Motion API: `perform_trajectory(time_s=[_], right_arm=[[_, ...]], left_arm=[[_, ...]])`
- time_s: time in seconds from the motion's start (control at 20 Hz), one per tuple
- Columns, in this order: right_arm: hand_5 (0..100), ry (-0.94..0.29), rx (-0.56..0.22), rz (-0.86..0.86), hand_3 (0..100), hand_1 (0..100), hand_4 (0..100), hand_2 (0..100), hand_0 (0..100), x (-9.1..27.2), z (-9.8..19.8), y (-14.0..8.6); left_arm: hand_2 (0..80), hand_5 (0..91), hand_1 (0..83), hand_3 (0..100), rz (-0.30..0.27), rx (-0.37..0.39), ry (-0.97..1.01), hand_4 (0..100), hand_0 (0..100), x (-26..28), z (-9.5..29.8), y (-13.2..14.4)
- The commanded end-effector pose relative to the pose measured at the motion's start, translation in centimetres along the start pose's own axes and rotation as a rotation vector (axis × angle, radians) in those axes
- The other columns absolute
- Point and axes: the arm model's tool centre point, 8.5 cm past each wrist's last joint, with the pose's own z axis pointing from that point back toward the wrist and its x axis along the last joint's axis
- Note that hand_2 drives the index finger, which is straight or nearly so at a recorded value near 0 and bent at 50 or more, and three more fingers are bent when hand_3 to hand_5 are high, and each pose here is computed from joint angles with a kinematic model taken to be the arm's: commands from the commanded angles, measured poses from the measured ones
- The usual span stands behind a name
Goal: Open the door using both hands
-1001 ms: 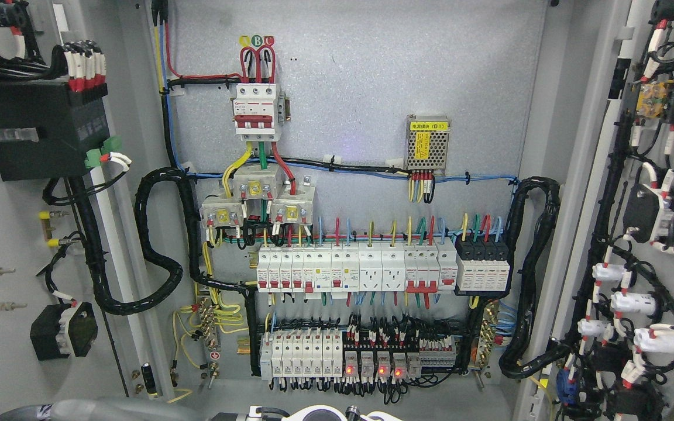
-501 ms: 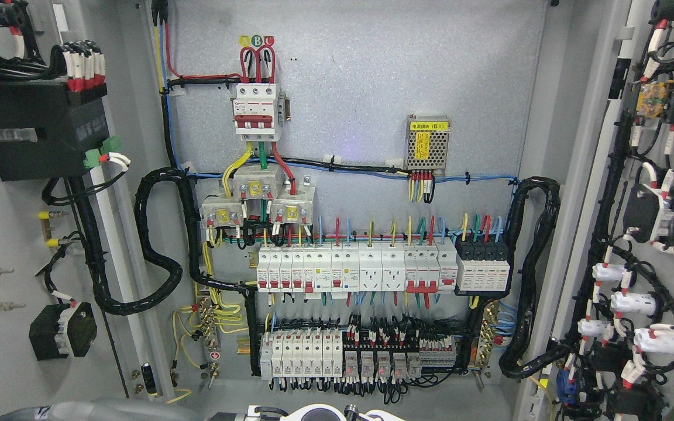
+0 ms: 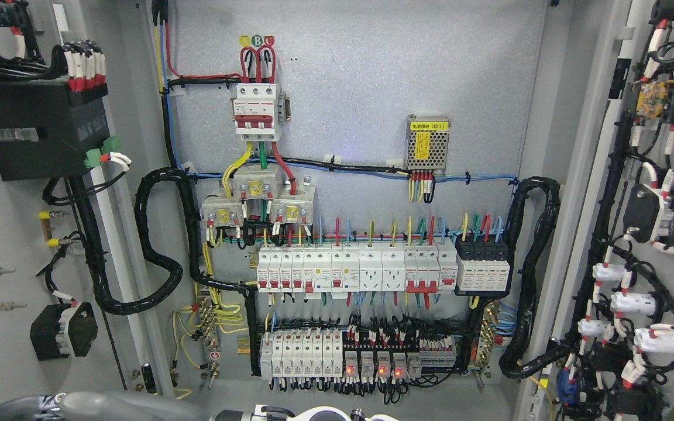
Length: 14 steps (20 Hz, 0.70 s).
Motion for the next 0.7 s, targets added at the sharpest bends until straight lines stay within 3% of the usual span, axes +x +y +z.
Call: perform_trajectory(time_s=[0.0, 0.4, 0.65], right_arm=[[0, -0.103, -0.028, -0.033, 0, 0, 0, 0, 22, 1.4, 1.2, 0.4], [0, -0.222, -0.097, -0.06, 0, 0, 0, 0, 22, 2.0, 3.6, 0.8], [0, -0.277, -0.166, -0.009, 0, 0, 0, 0, 22, 0.2, 5.6, 2.6]], left_arm=[[2.7, 0.0, 0.0, 3, -0.007, 0.026, -0.017, 4, 30, 0.6, 0.5, 1.6], [2.6, 0.0, 0.0, 3, -0.07, 0.004, -0.175, 4, 30, 4.0, 0.6, 1.7], [2.6, 0.0, 0.0, 3, -0.188, -0.039, -0.449, 4, 30, 8.7, 2.8, 1.0]])
